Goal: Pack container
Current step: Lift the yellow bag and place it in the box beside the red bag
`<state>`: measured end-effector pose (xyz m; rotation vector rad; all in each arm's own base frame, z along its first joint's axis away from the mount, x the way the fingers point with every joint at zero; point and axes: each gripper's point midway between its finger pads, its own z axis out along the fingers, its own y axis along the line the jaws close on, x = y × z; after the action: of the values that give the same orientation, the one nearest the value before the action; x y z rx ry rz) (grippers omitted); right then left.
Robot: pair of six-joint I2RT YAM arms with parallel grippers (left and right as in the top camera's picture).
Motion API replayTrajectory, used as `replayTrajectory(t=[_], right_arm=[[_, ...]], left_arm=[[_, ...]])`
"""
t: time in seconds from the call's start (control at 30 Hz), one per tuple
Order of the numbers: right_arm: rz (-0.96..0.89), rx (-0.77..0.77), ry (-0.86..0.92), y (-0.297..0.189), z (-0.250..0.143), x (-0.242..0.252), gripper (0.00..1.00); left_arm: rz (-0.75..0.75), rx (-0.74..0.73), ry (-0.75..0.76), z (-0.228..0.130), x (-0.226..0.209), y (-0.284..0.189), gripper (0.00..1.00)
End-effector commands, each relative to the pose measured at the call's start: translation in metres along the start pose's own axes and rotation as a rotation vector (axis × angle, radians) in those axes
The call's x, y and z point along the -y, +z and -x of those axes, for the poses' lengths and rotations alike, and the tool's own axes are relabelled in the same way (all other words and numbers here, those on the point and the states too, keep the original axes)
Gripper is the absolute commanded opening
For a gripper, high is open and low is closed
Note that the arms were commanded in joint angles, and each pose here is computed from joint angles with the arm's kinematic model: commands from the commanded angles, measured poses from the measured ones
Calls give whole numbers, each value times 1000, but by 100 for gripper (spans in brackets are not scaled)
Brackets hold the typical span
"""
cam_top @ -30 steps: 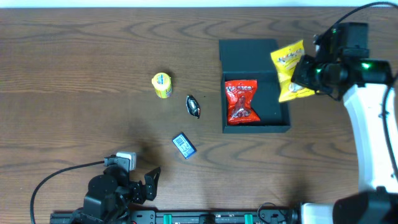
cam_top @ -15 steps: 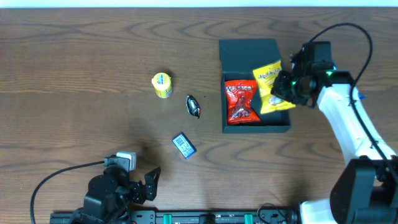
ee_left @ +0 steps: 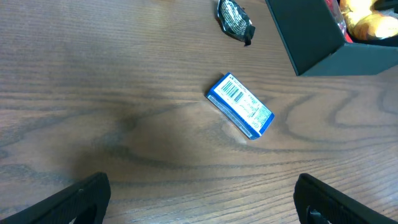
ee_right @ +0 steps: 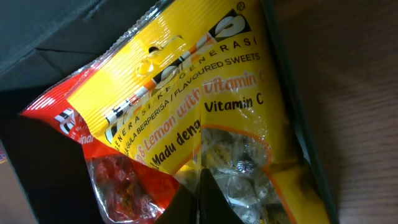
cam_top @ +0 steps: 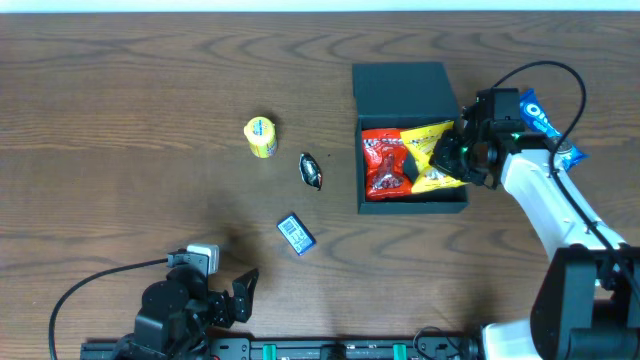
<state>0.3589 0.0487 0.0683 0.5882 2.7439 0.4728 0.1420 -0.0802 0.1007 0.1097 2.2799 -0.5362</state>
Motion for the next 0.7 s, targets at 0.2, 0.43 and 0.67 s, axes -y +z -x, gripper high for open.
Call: replayTrajectory(t=[0.2,0.43,0.67], right_arm=[[4,32,-2,2,6,-4,1],[-18,44,-2,2,8,0,1],[-14,42,-3,2,8,-1,98]], left_arm=[[9,3,-3,-1,-2,1,95],[9,3,-3,-1,-2,1,95],[9,2,-3,-1,-2,1,95]])
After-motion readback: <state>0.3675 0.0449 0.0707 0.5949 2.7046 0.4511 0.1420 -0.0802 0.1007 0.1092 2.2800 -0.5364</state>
